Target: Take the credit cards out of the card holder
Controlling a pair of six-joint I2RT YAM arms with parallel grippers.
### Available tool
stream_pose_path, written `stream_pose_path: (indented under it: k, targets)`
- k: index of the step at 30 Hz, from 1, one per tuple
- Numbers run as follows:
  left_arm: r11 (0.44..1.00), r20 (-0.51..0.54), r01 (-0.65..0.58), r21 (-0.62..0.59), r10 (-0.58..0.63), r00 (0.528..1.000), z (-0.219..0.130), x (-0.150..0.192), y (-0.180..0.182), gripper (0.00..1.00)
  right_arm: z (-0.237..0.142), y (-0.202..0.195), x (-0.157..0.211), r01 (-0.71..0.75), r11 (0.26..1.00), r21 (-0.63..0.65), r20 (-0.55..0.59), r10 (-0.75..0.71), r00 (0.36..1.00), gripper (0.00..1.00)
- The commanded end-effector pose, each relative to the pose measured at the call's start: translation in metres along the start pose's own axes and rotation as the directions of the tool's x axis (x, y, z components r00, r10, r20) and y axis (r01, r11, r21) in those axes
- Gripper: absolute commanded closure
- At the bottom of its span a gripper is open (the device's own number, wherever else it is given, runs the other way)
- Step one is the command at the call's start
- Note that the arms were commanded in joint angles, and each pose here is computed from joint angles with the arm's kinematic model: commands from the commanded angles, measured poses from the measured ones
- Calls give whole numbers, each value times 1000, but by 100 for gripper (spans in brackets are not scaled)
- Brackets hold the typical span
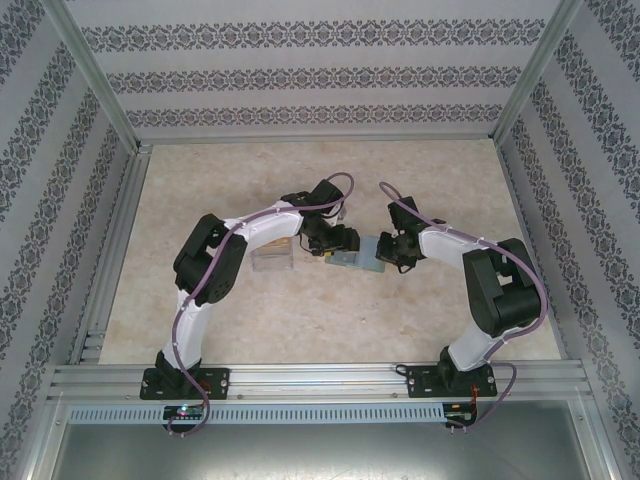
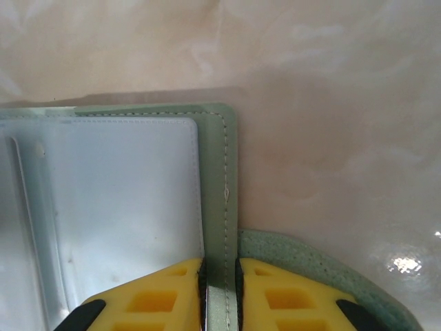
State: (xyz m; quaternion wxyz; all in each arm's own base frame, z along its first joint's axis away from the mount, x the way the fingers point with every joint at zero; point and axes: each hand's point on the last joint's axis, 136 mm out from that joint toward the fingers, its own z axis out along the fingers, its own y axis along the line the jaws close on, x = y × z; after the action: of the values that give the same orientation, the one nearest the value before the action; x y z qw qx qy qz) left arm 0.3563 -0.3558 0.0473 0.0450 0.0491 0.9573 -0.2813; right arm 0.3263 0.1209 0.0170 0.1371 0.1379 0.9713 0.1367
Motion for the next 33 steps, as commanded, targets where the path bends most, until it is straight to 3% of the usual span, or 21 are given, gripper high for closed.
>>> stream_pose_path:
  k: [1, 6, 16, 33]
  targets:
    - [999, -4, -38, 1, 38, 999, 5, -2, -8, 29, 9, -5, 8, -8, 1000, 11, -38, 8, 999, 79]
    - [999, -19, -33, -9, 33, 999, 10, 1, -3, 29, 9, -6, 9, -10, 1000, 13, -42, 11, 999, 79]
    - [992, -50, -23, 125, 29, 998, 17, 6, -27, 29, 11, -4, 9, -14, 1000, 7, -52, 14, 999, 79]
    - [971, -51, -27, 236, 40, 998, 14, 4, -51, 20, 12, -5, 13, -17, 1000, 6, -60, 17, 998, 79]
